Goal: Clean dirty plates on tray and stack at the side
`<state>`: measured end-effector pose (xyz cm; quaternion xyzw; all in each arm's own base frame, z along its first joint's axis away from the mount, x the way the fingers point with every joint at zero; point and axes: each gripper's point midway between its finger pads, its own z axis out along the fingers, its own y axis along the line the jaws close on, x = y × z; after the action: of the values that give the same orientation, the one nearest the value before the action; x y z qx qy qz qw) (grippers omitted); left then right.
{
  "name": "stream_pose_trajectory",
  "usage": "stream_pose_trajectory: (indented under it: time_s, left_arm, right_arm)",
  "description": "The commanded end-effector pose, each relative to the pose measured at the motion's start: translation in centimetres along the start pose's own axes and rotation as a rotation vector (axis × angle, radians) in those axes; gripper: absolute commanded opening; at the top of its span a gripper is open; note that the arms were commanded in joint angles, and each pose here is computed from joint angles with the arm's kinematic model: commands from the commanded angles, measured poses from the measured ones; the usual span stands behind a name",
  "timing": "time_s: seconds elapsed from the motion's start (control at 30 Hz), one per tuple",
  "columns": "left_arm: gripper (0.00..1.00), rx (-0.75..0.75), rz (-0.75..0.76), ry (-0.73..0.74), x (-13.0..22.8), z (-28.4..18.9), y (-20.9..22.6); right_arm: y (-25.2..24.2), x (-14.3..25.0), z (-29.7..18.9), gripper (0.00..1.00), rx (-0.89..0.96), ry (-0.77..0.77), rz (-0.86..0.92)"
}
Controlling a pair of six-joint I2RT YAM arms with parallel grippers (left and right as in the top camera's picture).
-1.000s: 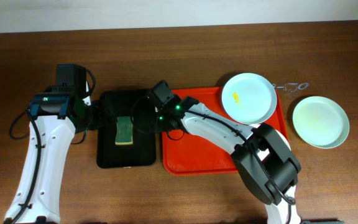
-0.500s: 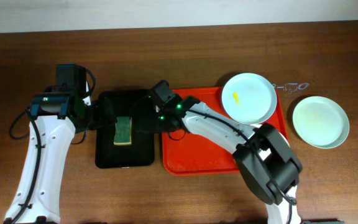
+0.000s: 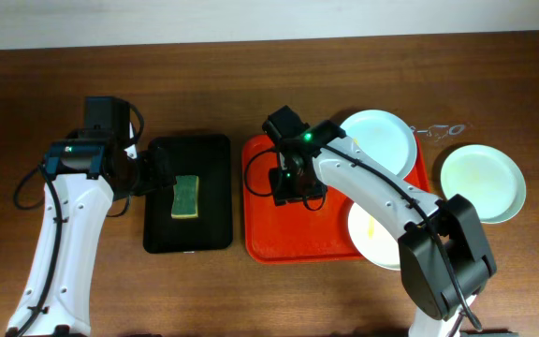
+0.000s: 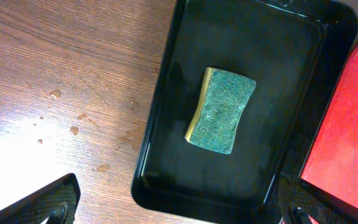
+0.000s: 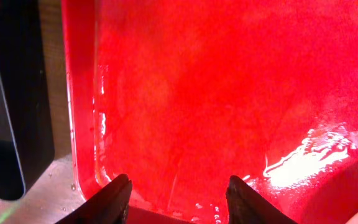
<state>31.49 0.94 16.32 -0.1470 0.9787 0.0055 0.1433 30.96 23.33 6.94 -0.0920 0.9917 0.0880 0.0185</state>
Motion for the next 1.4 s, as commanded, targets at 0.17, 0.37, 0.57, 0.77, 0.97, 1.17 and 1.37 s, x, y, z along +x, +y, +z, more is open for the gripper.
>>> stream_pose_trajectory:
  time_s: [0.17,0.37,0.57,0.77,0.97,1.17,1.37]
  left_arm:
    - [0.99,0.015,-0.018,-0.026,-0.5,-0.8,-0.1]
    - [0.99,0.014,-0.018,-0.026,-0.5,-0.8,-0.1]
    - [0.99,0.014,-0.018,-0.026,-0.5,-0.8,-0.1]
    - [0.99,0.014,-0.018,-0.026,-0.5,-0.8,-0.1]
    - [0.99,0.014,-0.018,-0.026,-0.5,-0.8,-0.1]
    - [0.99,0.014,-0.018,-0.026,-0.5,-0.8,-0.1]
    - [0.99,0.014,-0.018,-0.026,-0.5,-0.8,-0.1]
  right_arm:
    - [-0.3,-1.1,0.1,0.56,0.016,-0.052,0.068]
    - [1.3,-2.1,0.2,0.98,-0.019,-0.106,0.113]
    - [3.5,-2.8,0.2,0.40,-0.042,-0.168,0.138]
    - [5.5,-3.2,0.1,0.29,0.025,-0.288,0.177]
    - [6.7,-2.9,0.1,0.29,0.067,-0.347,0.173]
    - [6.7,-3.1,3.2,0.29,0.076,-0.316,0.221]
    - [6.7,-2.9,5.6,0.27,0.080,-0.278,0.233]
